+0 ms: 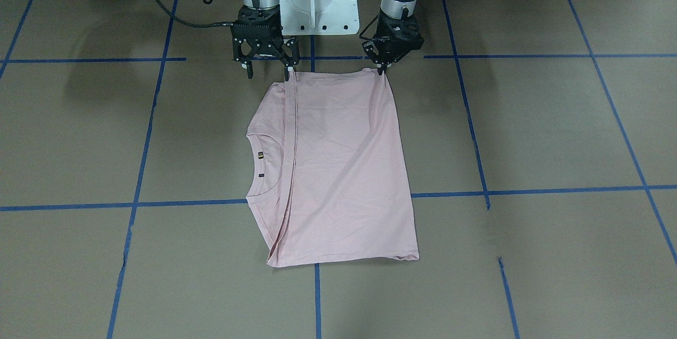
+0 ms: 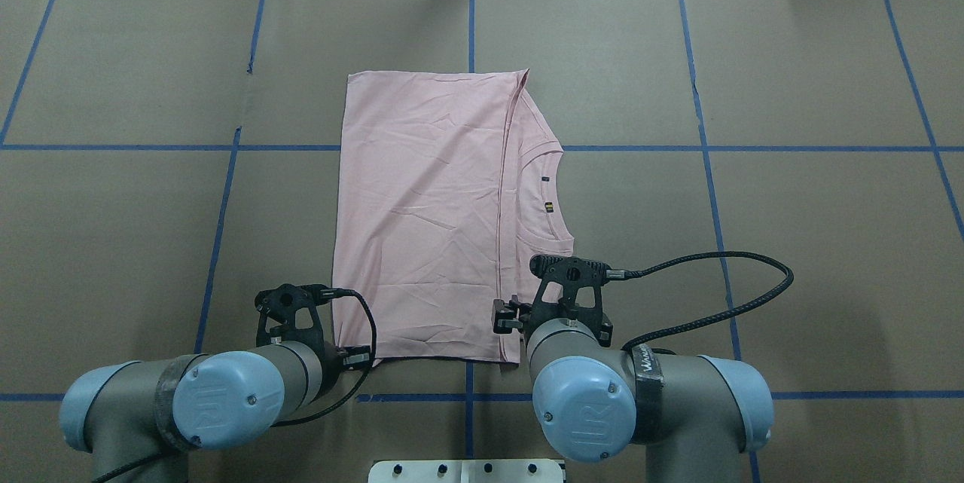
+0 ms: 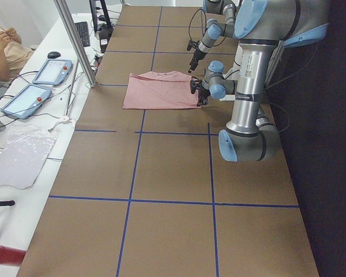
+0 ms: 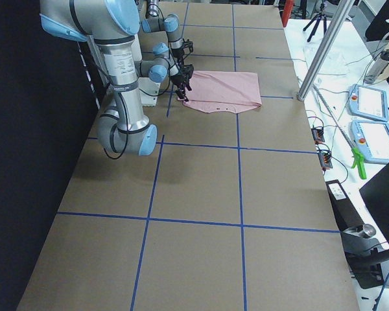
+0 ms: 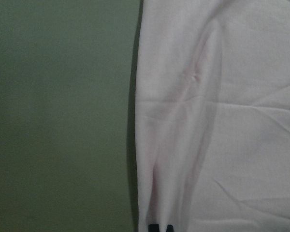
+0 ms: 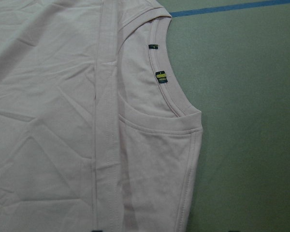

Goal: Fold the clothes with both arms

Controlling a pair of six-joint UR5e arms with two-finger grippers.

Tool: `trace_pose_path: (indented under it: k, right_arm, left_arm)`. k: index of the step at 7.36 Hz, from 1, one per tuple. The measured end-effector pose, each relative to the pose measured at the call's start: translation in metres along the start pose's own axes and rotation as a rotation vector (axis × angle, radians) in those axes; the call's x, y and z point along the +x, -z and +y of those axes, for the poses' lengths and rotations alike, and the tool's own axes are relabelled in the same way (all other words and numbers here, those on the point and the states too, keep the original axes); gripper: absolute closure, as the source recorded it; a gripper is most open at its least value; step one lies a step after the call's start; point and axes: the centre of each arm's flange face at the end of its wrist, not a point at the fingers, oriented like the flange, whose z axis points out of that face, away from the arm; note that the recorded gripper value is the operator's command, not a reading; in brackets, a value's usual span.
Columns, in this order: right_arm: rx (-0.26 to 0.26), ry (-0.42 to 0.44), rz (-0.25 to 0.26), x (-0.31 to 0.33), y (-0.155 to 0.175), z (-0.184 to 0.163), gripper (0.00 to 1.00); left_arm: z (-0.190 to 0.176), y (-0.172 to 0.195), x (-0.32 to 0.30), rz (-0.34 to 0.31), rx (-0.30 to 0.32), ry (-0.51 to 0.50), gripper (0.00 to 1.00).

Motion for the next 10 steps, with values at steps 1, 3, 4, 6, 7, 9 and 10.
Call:
trace_pose_path:
  k: [1, 3, 4, 6, 7, 9, 10]
  right_arm:
    - [-0.001, -0.021, 0.006, -0.003, -0.004, 0.003, 0.32]
    - [-0.001, -0.044, 0.021, -0.017, -0.016, 0.009, 0.33]
    - [-0.002, -0.045, 0.027, -0.023, -0.019, 0.011, 0.34]
    - [-0.004, -0.040, 0.042, -0.028, -0.025, 0.015, 0.38]
    - [-0.005, -0.035, 0.053, -0.034, -0.032, 0.018, 0.41]
    - [-0.027, -0.025, 0.079, -0.043, -0.040, 0.024, 0.42]
    - [-0.067, -0.022, 0.097, -0.045, -0.038, 0.024, 0.41]
  left_arm:
    - [0.000, 0.000, 0.000, 0.000, 0.000, 0.000, 1.00]
    - [0.000, 0.000, 0.000, 0.000, 0.000, 0.001, 1.00]
    - [0.000, 0.001, 0.000, 0.001, 0.000, 0.002, 1.00]
    - [0.000, 0.003, 0.001, 0.007, -0.001, 0.004, 1.00]
    - [0.000, 0.004, 0.002, 0.008, -0.001, 0.004, 1.00]
    - [0.000, 0.004, 0.001, 0.007, 0.000, 0.003, 1.00]
    - [0.000, 0.003, 0.001, 0.006, -0.001, 0.003, 1.00]
